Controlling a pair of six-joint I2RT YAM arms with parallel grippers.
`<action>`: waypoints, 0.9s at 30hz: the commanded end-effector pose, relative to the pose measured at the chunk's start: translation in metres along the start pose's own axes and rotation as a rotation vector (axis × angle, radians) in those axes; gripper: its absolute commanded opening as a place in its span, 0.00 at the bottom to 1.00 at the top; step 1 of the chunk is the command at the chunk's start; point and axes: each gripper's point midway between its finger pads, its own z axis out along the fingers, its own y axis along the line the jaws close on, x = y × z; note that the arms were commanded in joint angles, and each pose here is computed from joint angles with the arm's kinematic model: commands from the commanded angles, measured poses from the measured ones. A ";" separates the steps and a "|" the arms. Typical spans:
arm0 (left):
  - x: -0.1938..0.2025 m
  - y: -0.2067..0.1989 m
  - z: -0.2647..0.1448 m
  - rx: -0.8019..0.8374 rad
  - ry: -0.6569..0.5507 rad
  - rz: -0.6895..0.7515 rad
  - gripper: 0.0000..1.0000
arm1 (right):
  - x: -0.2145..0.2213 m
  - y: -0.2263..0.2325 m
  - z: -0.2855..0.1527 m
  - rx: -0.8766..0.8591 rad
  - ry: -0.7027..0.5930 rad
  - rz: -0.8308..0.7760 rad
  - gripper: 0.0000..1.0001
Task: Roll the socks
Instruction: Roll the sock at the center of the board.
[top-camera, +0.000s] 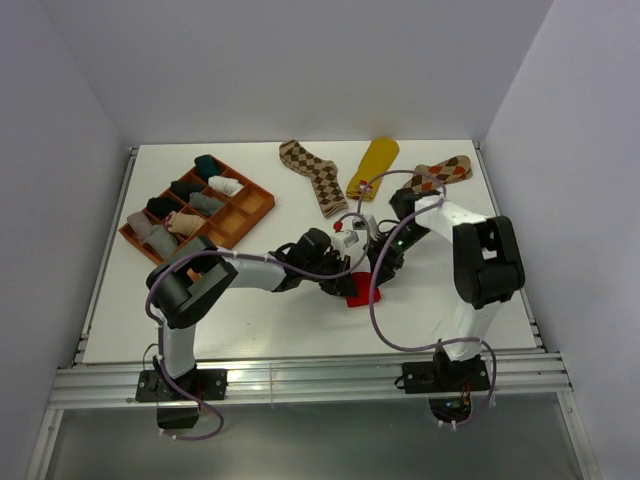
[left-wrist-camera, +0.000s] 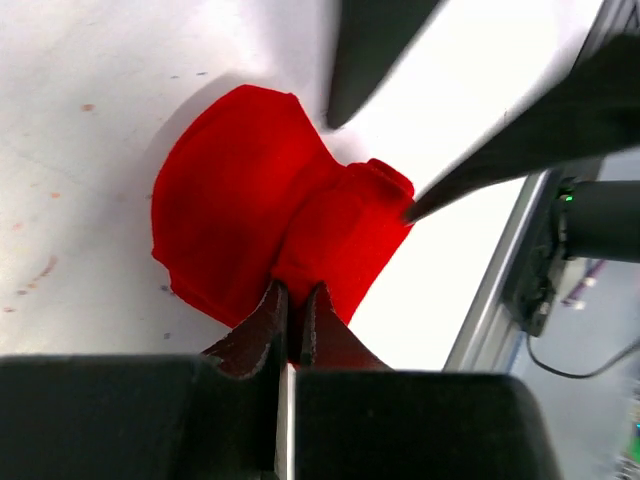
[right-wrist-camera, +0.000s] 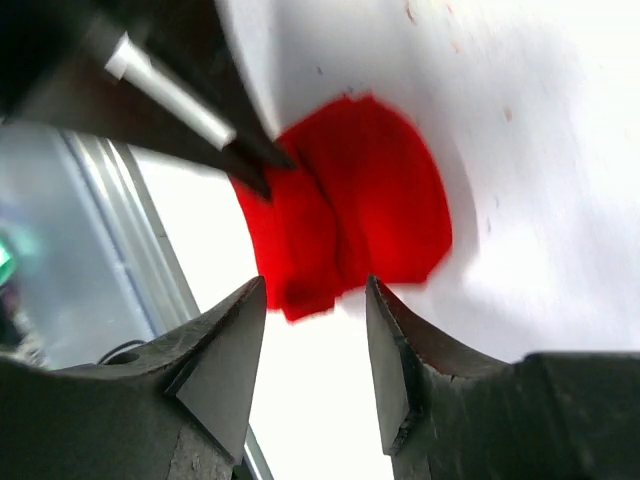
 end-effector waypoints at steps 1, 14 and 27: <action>0.056 0.055 -0.006 -0.139 0.164 -0.180 0.00 | -0.013 -0.010 -0.017 0.150 -0.101 -0.086 0.52; 0.072 0.046 -0.003 -0.052 0.336 -0.468 0.00 | -0.017 0.001 -0.042 0.618 -0.373 -0.562 0.66; 0.082 0.044 -0.006 -0.035 0.437 -0.561 0.00 | -0.003 0.018 0.015 0.756 -0.261 -0.889 0.68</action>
